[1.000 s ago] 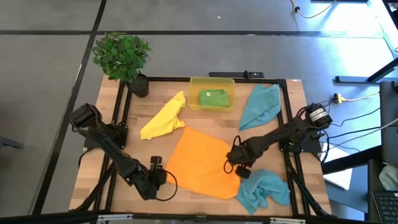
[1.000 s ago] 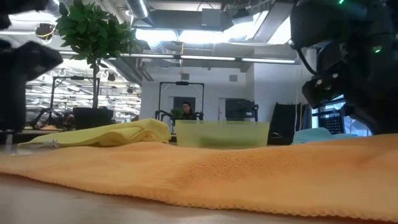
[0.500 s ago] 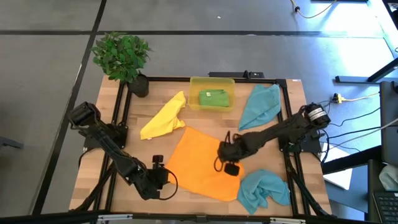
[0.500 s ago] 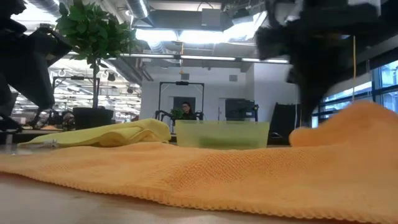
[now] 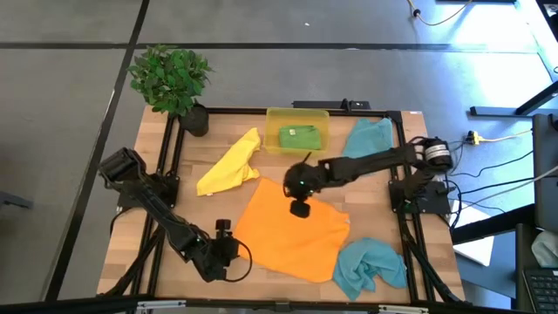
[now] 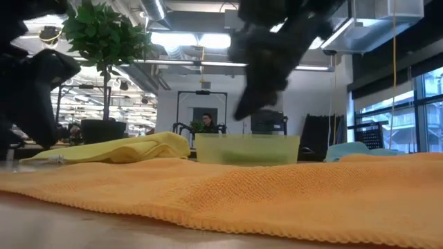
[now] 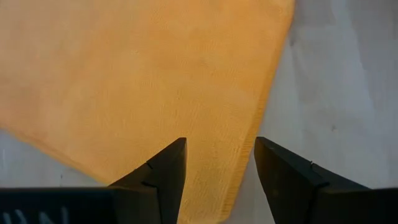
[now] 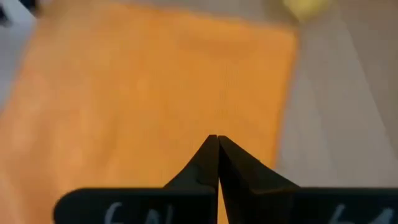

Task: Fold microfiber towels
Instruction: Fold the orange microfiber cloth

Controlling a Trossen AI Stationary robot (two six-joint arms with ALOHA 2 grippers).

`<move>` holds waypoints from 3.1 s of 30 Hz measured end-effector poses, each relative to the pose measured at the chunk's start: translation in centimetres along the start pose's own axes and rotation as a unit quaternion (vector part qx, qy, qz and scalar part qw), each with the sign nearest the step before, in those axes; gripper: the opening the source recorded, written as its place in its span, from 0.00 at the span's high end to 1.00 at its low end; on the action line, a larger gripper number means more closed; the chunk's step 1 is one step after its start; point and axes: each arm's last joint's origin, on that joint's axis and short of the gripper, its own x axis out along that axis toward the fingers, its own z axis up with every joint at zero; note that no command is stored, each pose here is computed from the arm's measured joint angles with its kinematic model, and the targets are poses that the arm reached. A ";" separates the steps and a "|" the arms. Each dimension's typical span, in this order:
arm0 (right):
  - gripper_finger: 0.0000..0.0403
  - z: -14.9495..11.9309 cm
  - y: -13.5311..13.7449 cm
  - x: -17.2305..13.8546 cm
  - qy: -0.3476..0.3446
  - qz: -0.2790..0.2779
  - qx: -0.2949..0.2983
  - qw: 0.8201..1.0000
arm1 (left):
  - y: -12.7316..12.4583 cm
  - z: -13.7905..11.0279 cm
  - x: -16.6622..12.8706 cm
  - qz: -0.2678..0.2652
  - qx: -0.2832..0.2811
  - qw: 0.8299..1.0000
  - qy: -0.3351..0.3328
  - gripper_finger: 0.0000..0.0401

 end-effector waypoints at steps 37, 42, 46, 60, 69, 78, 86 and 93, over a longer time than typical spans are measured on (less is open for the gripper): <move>0.98 1.5 -10.3 8.3 0.125 -0.269 0.096 0.950 | 0.5 0.2 0.6 0.013 -0.007 1.000 0.003 0.55; 0.98 -0.4 -11.9 7.0 0.205 -0.344 0.134 0.906 | 0.5 0.2 0.6 0.013 -0.007 1.000 0.003 0.55; 0.98 -0.8 -12.0 5.7 0.237 -0.355 0.142 0.893 | 0.6 0.3 0.6 0.019 -0.007 1.000 -0.002 0.55; 0.98 2.1 -2.6 -4.3 0.190 -0.215 0.043 0.957 | 0.4 0.8 0.6 0.019 -0.004 0.999 -0.033 0.55; 0.98 -2.1 6.2 -2.4 0.189 -0.048 -0.050 0.980 | 0.4 1.0 0.6 0.016 0.002 0.999 -0.041 0.55; 0.98 -7.1 12.6 2.8 0.153 0.013 -0.098 0.983 | 0.6 1.3 0.8 0.019 0.003 0.999 -0.045 0.55; 0.98 -7.4 13.3 5.5 0.128 0.050 -0.083 0.987 | 0.5 1.9 0.9 0.009 0.022 0.998 -0.066 0.55; 0.98 -5.1 11.9 6.5 0.049 0.061 -0.039 0.996 | -0.1 2.4 0.6 -0.008 0.069 0.993 -0.098 0.55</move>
